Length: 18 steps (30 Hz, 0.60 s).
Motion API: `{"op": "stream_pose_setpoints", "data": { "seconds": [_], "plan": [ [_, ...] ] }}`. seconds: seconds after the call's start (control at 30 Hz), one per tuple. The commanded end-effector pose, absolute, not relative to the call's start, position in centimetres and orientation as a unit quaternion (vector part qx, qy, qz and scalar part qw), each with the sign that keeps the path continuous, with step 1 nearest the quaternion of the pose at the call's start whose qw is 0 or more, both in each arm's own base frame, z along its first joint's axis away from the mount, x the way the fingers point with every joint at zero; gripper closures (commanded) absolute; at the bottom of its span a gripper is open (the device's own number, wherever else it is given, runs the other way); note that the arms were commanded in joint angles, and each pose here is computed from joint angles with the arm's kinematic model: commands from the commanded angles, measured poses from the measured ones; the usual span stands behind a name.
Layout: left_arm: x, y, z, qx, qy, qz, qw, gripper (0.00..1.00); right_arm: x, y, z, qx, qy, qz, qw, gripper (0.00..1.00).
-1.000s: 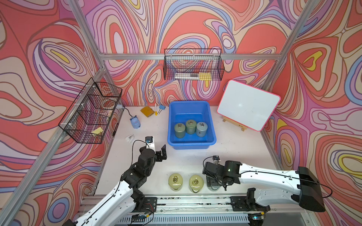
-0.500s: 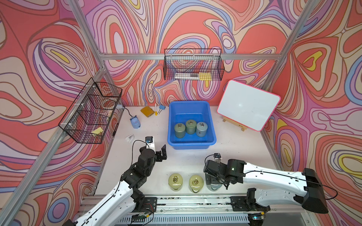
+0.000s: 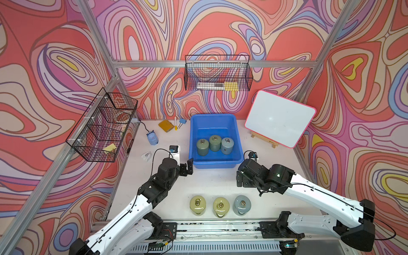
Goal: Take the tea canister out of the basket
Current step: Place the tea canister at the center of the board, then pick up the tea canister from the basket.
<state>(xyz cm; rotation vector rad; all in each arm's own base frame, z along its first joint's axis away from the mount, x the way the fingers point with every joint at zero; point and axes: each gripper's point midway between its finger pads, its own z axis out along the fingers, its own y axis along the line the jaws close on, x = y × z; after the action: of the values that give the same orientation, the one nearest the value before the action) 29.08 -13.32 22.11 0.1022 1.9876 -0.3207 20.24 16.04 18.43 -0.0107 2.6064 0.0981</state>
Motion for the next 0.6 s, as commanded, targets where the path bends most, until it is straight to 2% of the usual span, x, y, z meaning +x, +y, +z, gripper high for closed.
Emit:
{"op": "stream_pose_setpoints", "data": {
  "seconds": [0.0,0.3,0.57],
  "plan": [
    [29.5,-14.7,23.0,0.058,0.848,-0.153,0.504,0.01,22.8,15.5,19.5,-0.031,0.952,0.028,0.305,0.02],
    [32.4,-18.3,23.3,0.144,0.893,-0.121,0.41,0.01,28.8,14.5,20.1,-0.047,0.926,0.022,0.373,0.02],
    [35.1,-21.2,22.1,0.227,0.91,-0.096,0.333,0.01,31.4,14.9,21.3,-0.087,0.889,0.007,0.449,0.02]
  ]
}}
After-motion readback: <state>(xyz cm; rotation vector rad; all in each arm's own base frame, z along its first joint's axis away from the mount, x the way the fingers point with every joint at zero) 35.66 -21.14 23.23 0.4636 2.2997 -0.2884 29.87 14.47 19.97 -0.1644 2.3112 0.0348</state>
